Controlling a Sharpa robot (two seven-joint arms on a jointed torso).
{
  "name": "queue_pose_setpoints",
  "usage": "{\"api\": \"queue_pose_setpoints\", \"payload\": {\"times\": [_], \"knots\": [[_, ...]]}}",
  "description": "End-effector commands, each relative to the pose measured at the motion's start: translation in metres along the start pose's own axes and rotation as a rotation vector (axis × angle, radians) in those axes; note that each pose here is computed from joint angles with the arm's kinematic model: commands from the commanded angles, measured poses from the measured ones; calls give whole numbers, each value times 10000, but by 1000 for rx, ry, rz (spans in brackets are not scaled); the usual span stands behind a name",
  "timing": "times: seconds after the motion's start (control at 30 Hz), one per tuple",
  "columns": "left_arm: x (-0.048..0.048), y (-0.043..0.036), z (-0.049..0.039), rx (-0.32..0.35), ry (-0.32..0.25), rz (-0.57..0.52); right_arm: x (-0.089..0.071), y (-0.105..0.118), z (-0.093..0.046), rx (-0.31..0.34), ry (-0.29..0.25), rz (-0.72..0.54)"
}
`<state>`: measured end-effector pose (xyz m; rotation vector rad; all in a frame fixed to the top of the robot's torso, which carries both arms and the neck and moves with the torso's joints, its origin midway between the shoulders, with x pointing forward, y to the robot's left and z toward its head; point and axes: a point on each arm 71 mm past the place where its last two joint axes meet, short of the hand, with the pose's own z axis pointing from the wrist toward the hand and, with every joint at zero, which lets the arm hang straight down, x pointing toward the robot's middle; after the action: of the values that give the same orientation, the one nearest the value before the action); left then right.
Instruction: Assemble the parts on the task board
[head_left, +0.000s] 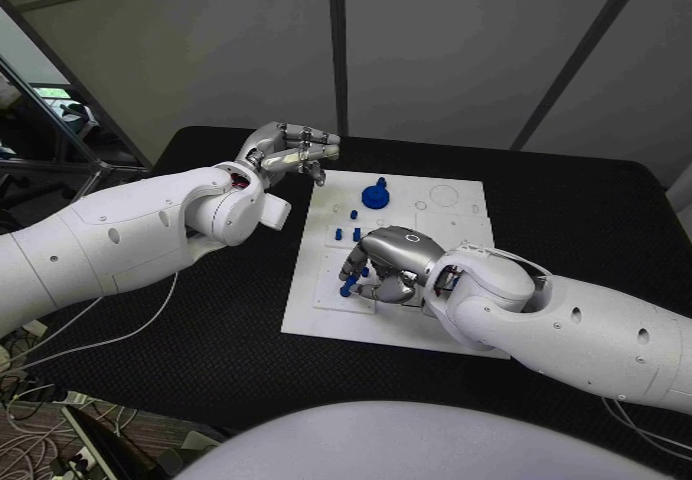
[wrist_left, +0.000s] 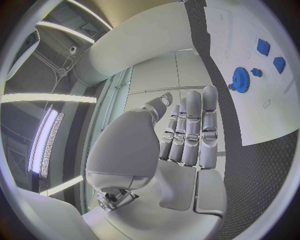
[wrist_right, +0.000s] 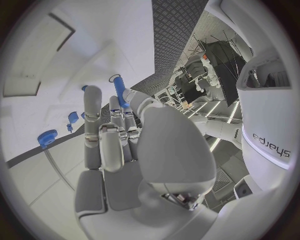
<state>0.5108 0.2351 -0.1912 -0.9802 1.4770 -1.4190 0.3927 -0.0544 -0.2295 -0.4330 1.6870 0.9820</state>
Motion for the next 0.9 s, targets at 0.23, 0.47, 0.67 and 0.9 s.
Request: {"api": "queue_pose_setpoints", "payload": {"times": [0.23,0.47,0.67,0.9], "knots": [[4,-12,1,4,11,-6,23,-15,21,9,23,-45],[4,-12,1,3,12,-6,30,-33,36,26,25,-67],[2,-11,0,3,11,-6,45,-40,52,35,38,-82],[3,-12,0,3,12,-6,71,-29,63,33,54,-87]]}}
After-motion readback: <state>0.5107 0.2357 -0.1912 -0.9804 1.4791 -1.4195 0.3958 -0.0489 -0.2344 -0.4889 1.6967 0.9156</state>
